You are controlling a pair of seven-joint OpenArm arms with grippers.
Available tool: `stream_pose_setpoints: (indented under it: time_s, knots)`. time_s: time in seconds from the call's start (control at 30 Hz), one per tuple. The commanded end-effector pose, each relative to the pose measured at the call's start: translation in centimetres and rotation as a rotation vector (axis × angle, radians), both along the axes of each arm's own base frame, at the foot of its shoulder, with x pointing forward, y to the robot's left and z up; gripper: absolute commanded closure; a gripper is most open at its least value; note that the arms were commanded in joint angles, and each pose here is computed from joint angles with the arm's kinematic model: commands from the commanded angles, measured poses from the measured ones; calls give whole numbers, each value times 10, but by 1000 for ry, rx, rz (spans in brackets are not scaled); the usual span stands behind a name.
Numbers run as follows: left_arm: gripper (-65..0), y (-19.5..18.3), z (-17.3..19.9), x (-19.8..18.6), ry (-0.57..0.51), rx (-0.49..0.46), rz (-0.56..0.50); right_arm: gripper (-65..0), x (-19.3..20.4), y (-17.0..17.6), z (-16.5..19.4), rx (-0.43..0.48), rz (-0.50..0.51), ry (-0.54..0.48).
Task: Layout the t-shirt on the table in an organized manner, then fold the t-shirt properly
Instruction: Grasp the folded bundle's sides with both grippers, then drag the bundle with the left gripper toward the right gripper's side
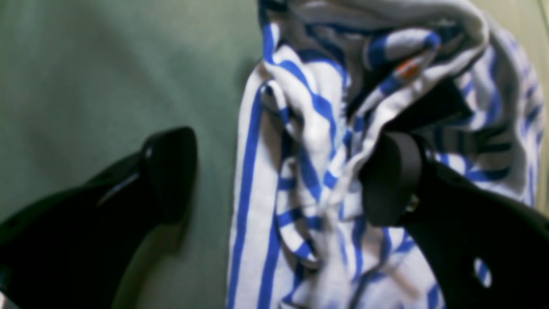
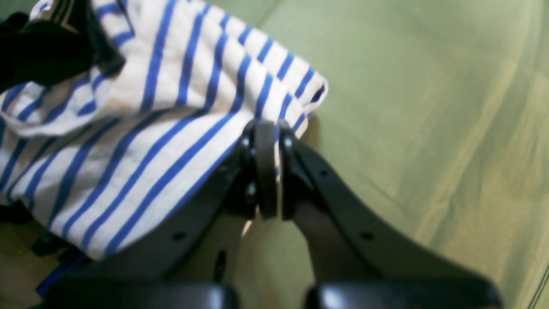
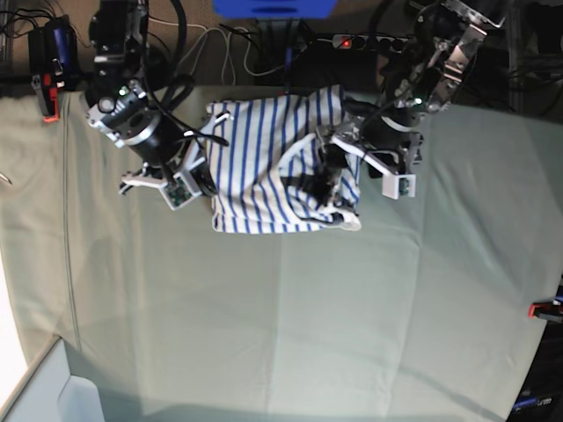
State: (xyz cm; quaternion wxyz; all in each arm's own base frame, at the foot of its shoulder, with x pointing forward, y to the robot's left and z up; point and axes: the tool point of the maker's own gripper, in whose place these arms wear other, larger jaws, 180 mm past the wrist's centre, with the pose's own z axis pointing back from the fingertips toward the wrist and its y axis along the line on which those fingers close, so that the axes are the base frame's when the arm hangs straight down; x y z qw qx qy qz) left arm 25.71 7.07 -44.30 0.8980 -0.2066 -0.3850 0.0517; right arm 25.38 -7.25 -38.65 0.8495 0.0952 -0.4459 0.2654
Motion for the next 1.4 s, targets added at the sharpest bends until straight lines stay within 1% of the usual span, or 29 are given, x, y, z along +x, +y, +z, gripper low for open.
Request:
stream_pose_setpoints:
  time_s: [0.0,0.1,0.17,0.23,0.27,0.3,0.4,0.47,0.53,0.57,0.63,0.7,0.8,0.83,0.87,0.97,1.03,1.1,1.17,1.3,1.37]
  knots:
    - [-566,-5,11,10,-50,-23,-25,0,7,4,13,29,5,-47]
    - [-562,-11,8,11,-57,-40,-73,0,7,4,13,29,5,-47]
    - [-560,-16,0,8,-36,-55,-74,0,7,4,13,29,5,-47]
    - [-528,-16,-8,6,-19,-51,-71,0,7,4,13,29,5,-47]
    - [-492,-16,-9,9,-20,-44,-73,0,6,4,12,29,5,-46]
    - [-442,-15,-9,12,-19,-46,-69,0,6,4,12,29,5,-46]
    - [-262,-12,-17,13,1,-40,-58,0,6,4,12,26,6,-45]
    - [-146,-11,-17,20,-8,-29,-59,0,4,3,11,24,5,-39]
    - [-37,-9,-17,29,-16,-20,-56,0,3,-4,10,19,-14,-36]
    - [0,-6,-16,36,-24,-13,-53,0,3,-9,9,14,-27,-35]
    - [-5,-5,-13,47,-36,-2,-55,0,2,-21,8,4,-58,-30]
    - [-1,-8,-11,59,-50,19,-86,0,2,-34,7,-9,-93,-29]
    - [0,-32,-7,76,-76,55,-193,0,1,-55,6,-28,-149,-26]
    - [0,-41,-4,82,-90,71,-238,0,0,-63,5,-35,-168,-24]
    - [0,-54,-1,85,-105,81,-308,0,-2,-70,4,-41,-189,-19]
    - [0,-98,6,82,-148,83,-574,0,-7,-84,3,-56,-224,-12]
    - [-1,-119,5,77,-160,111,-751,0,-8,-92,2,-58,-255,-10]
    - [-1,-136,7,77,-174,154,-887,0,-11,-101,2,-52,-299,-5]
    - [-1,-144,10,81,-190,203,-967,0,-15,-110,1,-51,-341,-1]
    - [-2,-165,35,102,-272,276,-1060,0,-19,-118,-1,-44,-387,5]
    - [-2,-170,46,113,-330,352,-1116,0,-21,-120,-1,-46,-393,7]
